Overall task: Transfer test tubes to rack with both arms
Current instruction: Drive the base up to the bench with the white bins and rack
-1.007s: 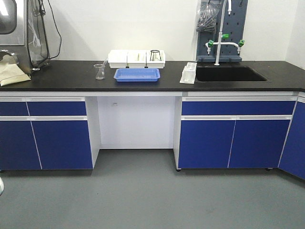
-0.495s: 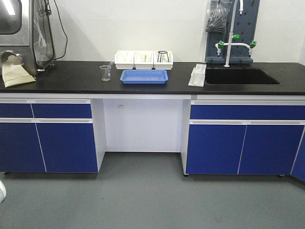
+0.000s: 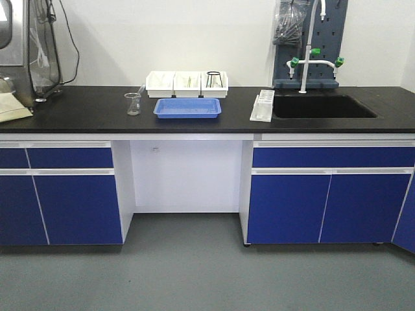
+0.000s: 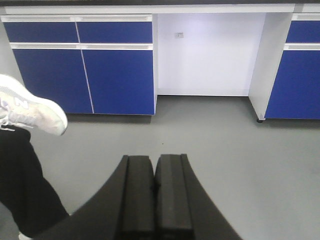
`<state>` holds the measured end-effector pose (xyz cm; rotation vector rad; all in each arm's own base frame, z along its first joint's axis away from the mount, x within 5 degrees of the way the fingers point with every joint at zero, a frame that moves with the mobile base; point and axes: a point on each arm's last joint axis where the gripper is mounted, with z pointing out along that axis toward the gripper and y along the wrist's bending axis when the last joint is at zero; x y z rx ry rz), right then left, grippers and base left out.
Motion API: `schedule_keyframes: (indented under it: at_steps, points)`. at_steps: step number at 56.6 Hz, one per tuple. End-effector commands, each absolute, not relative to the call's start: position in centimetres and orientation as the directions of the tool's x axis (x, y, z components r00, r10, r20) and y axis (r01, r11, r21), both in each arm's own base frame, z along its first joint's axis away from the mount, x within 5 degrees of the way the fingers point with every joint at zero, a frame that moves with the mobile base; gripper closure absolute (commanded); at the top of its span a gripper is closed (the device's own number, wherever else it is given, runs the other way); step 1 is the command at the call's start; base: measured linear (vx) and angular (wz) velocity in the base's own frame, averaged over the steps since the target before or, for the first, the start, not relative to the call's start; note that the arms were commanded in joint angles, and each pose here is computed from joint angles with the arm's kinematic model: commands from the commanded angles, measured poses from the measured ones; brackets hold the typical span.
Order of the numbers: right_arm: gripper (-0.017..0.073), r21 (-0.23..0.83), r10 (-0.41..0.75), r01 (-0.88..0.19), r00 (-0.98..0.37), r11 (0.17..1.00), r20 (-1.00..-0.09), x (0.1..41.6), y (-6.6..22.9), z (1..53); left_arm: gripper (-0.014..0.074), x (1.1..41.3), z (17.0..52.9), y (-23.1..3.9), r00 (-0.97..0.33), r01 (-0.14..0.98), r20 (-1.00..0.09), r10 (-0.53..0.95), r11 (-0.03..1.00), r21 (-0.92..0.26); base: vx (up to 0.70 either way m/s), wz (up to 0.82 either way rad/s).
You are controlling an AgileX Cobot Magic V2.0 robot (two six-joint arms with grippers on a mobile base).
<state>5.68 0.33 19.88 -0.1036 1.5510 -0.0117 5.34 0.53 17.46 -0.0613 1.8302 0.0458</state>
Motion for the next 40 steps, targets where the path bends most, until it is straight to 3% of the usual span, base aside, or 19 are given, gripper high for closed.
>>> schedule_keyframes:
  at_steps: [1,40]
  points:
    - [0.0568,-0.087,-0.081,-0.052,0.096,0.995,-0.992,5.62,0.34,20.20,0.0598,5.34,19.07,0.43,-0.145,-0.056,-0.989,-0.025,0.998,-0.017,0.17,-0.10]
    - [0.0568,-0.087,-0.081,-0.052,0.096,0.995,-0.992,5.62,0.34,20.20,0.0598,5.34,19.07,0.43,-0.145,-0.056,-0.989,-0.025,0.998,-0.017,0.28,-0.03]
